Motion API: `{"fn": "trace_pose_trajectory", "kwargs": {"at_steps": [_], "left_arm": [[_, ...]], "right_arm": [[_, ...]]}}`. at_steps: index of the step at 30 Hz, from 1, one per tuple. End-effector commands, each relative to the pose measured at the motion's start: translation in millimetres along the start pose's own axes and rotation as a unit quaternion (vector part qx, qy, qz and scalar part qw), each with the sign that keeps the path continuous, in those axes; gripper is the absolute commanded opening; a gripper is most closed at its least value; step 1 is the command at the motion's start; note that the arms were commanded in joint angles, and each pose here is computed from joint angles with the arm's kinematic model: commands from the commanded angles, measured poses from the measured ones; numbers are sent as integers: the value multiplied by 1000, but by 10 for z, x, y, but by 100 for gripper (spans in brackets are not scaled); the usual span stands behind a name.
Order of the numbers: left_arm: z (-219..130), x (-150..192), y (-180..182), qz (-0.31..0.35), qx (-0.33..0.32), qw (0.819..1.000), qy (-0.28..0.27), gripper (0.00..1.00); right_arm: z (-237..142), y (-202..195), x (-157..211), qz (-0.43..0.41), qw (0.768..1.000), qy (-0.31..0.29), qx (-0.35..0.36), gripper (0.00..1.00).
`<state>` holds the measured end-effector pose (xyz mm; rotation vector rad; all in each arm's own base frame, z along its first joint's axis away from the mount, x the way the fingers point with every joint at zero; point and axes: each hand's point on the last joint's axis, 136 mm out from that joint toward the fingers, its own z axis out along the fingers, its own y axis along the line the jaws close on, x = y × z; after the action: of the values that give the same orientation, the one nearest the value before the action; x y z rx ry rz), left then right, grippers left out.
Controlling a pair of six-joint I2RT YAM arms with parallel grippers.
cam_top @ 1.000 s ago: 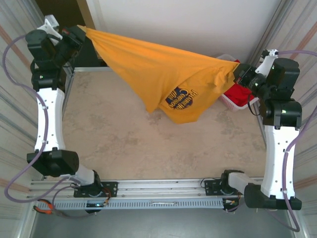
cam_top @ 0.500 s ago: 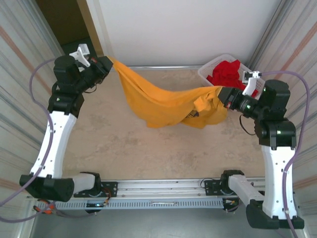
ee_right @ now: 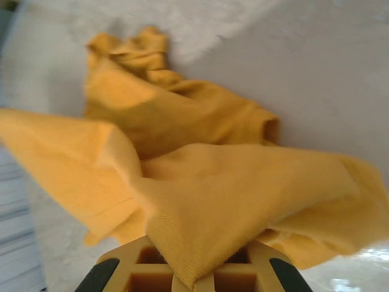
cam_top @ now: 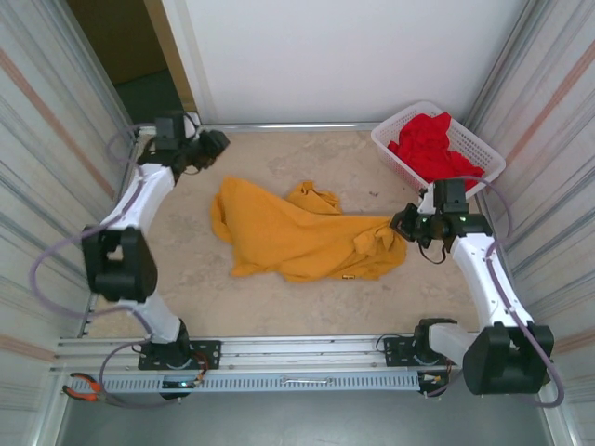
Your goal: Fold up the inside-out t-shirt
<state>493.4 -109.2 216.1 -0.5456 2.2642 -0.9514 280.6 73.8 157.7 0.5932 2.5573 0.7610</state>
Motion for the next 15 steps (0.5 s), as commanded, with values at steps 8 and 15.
{"fn": "trace_pose_trajectory", "kwargs": {"at_steps": [8, 15], "left_arm": [[-322, 385, 58, 89, -29, 996, 10, 44], [-695, 1533, 770, 76, -95, 992, 41, 54]], "right_arm": [[108, -84, -302, -26, 998, -41, 45, 45], [-176, 67, -199, -57, 995, -63, 50, 57]]}}
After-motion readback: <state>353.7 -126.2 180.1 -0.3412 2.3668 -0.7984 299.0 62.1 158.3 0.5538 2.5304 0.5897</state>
